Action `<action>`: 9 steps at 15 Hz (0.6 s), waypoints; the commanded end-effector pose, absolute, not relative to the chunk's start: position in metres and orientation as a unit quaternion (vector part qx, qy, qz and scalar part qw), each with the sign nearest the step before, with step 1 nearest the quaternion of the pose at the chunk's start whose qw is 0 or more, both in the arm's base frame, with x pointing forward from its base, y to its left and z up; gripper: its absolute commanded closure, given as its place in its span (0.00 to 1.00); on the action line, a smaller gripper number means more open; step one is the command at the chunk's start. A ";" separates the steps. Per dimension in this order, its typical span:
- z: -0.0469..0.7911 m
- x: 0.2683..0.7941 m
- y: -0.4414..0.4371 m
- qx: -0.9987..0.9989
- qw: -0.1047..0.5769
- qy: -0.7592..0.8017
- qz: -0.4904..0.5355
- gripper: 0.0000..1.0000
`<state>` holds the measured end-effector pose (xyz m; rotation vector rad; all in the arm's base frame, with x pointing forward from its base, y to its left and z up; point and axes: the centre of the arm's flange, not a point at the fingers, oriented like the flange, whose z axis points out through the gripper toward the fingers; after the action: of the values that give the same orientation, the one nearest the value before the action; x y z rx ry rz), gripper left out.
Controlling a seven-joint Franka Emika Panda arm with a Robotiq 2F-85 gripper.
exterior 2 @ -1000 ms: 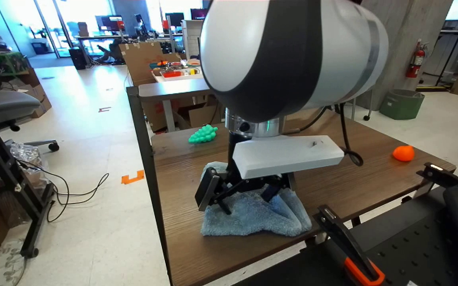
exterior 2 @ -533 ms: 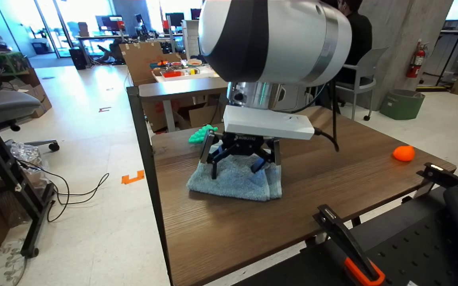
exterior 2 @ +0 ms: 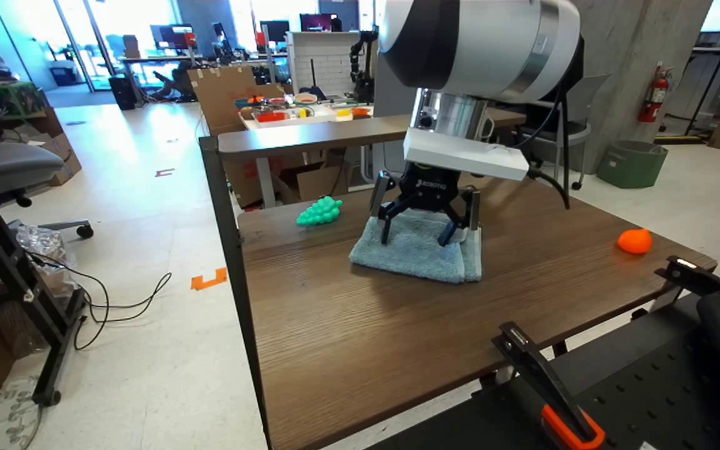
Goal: Use the towel to wipe the table
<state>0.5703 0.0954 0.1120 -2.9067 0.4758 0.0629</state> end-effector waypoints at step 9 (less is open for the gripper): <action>0.076 0.522 0.095 -0.986 0.058 0.129 0.089 0.00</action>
<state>0.5607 0.0708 0.0962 -2.9297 0.5232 0.1344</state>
